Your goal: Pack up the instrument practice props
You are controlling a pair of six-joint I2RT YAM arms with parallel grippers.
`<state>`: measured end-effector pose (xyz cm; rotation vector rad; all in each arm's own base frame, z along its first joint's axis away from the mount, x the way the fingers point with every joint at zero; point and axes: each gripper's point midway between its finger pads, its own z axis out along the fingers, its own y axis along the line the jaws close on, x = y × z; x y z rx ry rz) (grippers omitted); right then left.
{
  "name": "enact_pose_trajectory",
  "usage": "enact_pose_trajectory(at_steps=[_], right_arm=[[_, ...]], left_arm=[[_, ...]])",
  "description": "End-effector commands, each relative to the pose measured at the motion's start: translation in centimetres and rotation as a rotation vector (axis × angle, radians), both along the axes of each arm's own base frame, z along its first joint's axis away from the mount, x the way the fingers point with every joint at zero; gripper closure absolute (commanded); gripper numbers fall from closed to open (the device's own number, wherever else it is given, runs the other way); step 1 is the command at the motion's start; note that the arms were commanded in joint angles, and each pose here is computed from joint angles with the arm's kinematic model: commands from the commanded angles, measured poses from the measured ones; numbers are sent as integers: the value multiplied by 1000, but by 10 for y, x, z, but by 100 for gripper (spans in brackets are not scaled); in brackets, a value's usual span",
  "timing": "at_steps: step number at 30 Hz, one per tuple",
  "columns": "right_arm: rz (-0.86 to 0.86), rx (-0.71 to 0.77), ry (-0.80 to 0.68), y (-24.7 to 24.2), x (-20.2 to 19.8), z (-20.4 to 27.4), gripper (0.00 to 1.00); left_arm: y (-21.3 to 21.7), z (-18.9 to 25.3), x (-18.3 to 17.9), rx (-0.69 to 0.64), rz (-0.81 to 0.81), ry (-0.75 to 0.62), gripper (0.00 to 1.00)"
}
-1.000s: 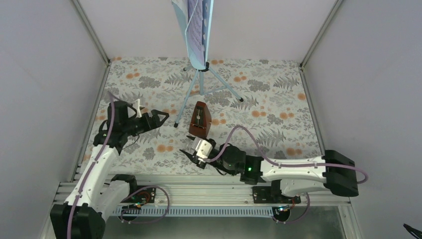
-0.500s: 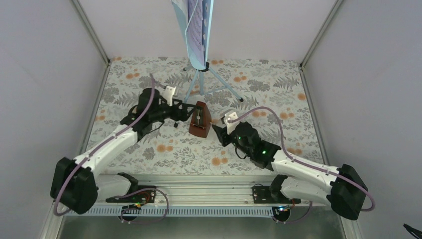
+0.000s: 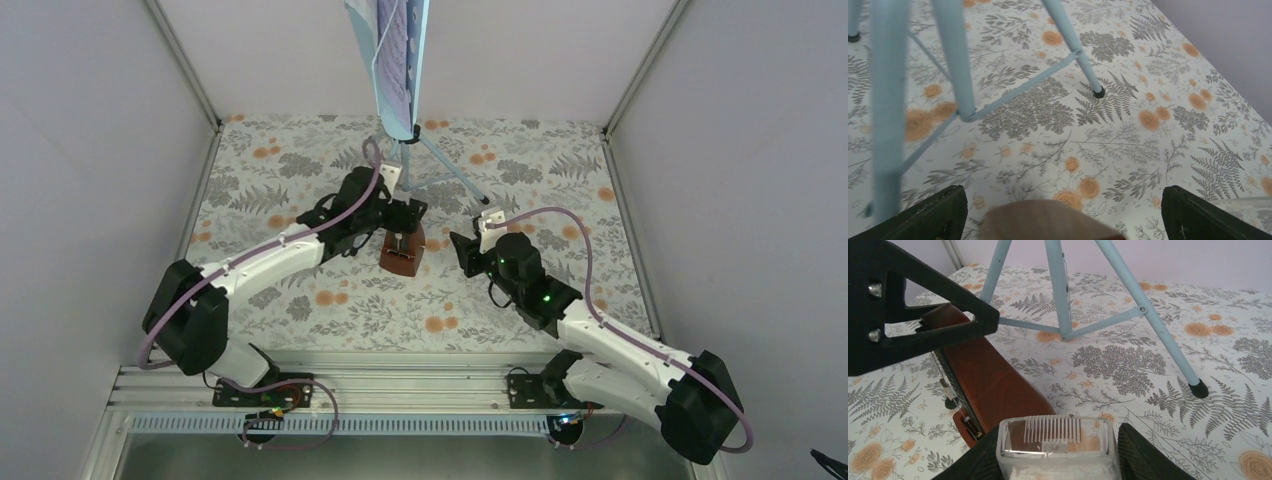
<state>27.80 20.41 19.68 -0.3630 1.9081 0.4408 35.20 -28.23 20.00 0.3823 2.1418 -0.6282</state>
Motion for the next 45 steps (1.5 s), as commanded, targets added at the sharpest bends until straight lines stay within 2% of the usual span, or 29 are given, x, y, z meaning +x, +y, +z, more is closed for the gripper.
enact_pose_trajectory(at_steps=[1, 6, 14, 19, 27, 31, 34, 40, 45], right_arm=[[-11, 26, 6, -5, -1, -2, 53], [-25, 31, -15, -9, 0, 4, 53], [-40, 47, -29, -12, 2, 13, 53], [-57, 46, -39, -17, 0, 18, 53], [-106, 41, -66, -28, 1, 35, 53], [-88, 54, -63, -26, -2, 39, 53], [-62, 49, -59, -22, -4, 38, 53], [-35, 59, -55, -19, -8, 35, 52], [-30, 49, -39, -19, -9, 27, 51]], left_arm=[[-15, 6, 3, 43, 32, -21, 5], [-7, -9, 4, 148, 141, 0, 17], [-3, -10, -8, 201, 206, 8, 35], [3, -21, -17, 212, 265, 58, 52], [28, -29, -41, 367, 476, 117, 54], [36, -31, -56, 430, 562, 156, 48], [27, -32, -66, 423, 553, 170, 41], [2, -24, -71, 336, 444, 172, 3], [-11, 12, -84, 230, 311, 116, 0]])
